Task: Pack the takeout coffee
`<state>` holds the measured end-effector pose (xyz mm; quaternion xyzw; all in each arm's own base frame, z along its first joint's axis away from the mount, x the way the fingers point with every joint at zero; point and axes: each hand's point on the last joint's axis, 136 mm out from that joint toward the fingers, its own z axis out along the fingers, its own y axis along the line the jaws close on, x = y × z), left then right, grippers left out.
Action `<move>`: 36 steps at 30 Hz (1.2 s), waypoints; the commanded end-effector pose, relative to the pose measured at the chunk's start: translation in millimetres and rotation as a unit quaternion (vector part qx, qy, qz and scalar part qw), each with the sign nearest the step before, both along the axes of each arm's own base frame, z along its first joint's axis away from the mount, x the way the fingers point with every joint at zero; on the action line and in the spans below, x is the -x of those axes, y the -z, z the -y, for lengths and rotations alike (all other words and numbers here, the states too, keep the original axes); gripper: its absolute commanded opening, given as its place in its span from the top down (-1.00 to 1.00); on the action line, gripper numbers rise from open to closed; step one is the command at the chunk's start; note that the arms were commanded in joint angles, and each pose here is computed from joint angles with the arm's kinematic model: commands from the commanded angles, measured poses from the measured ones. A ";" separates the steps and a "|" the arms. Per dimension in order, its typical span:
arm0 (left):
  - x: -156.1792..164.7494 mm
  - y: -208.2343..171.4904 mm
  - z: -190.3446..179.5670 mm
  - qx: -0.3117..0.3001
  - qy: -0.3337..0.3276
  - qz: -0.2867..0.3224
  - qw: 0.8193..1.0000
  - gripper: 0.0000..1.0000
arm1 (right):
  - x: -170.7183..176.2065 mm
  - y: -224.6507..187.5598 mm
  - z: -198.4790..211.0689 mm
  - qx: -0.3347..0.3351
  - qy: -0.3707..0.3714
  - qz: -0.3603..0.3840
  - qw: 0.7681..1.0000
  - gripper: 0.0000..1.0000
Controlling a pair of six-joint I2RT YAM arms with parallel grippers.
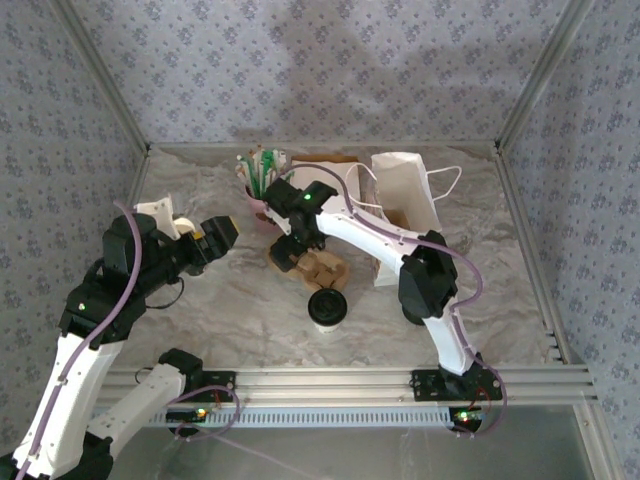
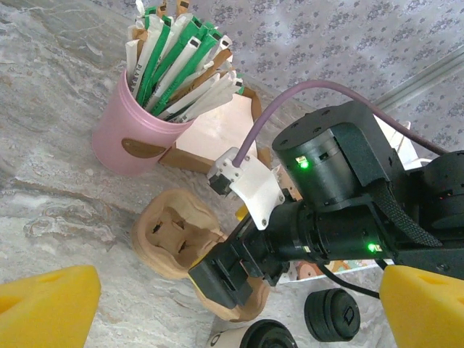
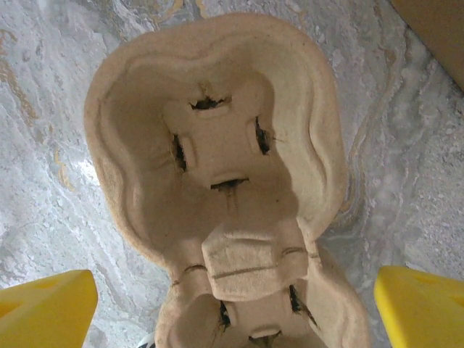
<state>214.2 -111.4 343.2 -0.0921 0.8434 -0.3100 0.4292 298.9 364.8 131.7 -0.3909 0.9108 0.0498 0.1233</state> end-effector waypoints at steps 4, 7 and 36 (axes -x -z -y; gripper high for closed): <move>0.5 -4.2 0.5 -0.002 0.006 0.007 1.000 -0.98 | 1.9 30.9 -0.2 0.002 -0.017 -0.034 0.999 -1.00; 0.7 -4.0 0.5 -0.002 0.006 0.007 1.000 -0.98 | 1.0 36.8 3.9 0.004 -0.010 -0.040 0.999 -1.00; 1.0 -6.1 0.4 0.000 0.005 0.009 1.000 -0.98 | 32.7 41.0 -64.4 -0.118 -0.033 -0.121 0.985 -0.99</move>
